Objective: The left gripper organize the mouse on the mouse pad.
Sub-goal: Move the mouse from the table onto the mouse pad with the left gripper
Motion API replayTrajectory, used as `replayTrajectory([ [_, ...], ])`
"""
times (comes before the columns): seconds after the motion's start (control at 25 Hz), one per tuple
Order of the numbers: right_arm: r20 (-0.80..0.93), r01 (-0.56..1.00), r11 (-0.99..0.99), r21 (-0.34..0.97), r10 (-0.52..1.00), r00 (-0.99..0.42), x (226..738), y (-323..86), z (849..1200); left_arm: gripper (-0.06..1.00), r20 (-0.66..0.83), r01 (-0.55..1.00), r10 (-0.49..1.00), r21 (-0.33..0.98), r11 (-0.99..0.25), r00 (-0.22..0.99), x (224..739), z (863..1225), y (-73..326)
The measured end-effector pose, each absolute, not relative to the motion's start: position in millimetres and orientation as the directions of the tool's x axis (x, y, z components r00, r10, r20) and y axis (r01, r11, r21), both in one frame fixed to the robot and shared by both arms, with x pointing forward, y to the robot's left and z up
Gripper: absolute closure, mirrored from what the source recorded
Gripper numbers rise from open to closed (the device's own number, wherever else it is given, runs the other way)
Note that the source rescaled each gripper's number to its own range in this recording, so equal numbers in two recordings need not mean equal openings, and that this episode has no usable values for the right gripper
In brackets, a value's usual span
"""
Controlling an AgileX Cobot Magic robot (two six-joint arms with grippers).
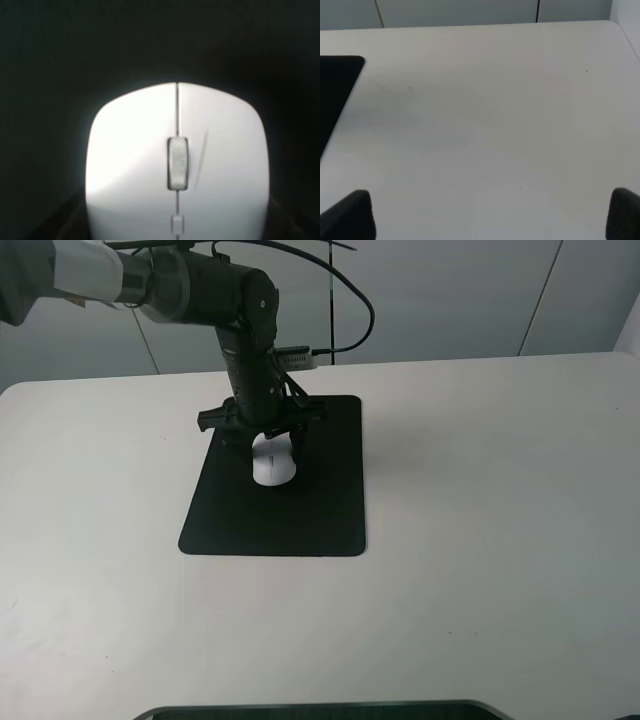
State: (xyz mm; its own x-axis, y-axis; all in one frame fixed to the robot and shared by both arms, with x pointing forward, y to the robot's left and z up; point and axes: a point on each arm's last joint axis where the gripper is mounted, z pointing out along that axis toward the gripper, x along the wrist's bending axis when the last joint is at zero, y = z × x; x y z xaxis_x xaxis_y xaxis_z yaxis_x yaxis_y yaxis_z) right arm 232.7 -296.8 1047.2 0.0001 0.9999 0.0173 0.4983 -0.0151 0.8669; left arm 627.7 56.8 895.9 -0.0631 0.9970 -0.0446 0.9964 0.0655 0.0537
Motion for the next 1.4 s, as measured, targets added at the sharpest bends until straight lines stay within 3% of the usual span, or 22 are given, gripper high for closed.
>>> replayTrajectory([
  [0.88, 0.017, 0.498, -0.015, 0.867, 1.000, 0.000, 232.7, -296.8, 1047.2, 0.94, -0.059, 0.996, 0.995, 0.038, 0.077, -0.075, 629.5, 881.2, 54.5],
  [0.92, 0.017, 0.498, -0.015, 0.867, 1.000, 0.000, 232.7, -296.8, 1047.2, 0.93, -0.058, 0.996, 0.996, 0.038, 0.075, -0.073, 629.5, 881.2, 54.5],
  [1.04, 0.017, 0.498, -0.015, 0.867, 1.000, 0.000, 232.7, -296.8, 1047.2, 0.56, -0.058, 0.997, 0.997, 0.039, 0.059, -0.057, 629.5, 881.2, 54.5],
  [1.12, 0.017, 0.498, -0.015, 0.867, 1.000, 0.000, 232.7, -296.8, 1047.2, 0.44, -0.059, 0.998, 0.997, 0.039, 0.056, -0.053, 629.4, 881.2, 54.4],
  [1.4, 0.017, 0.498, -0.015, 0.867, 1.000, 0.000, 232.7, -296.8, 1047.2, 0.41, -0.050, 0.998, 0.997, 0.022, 0.056, -0.055, 627.9, 881.1, 55.1],
])
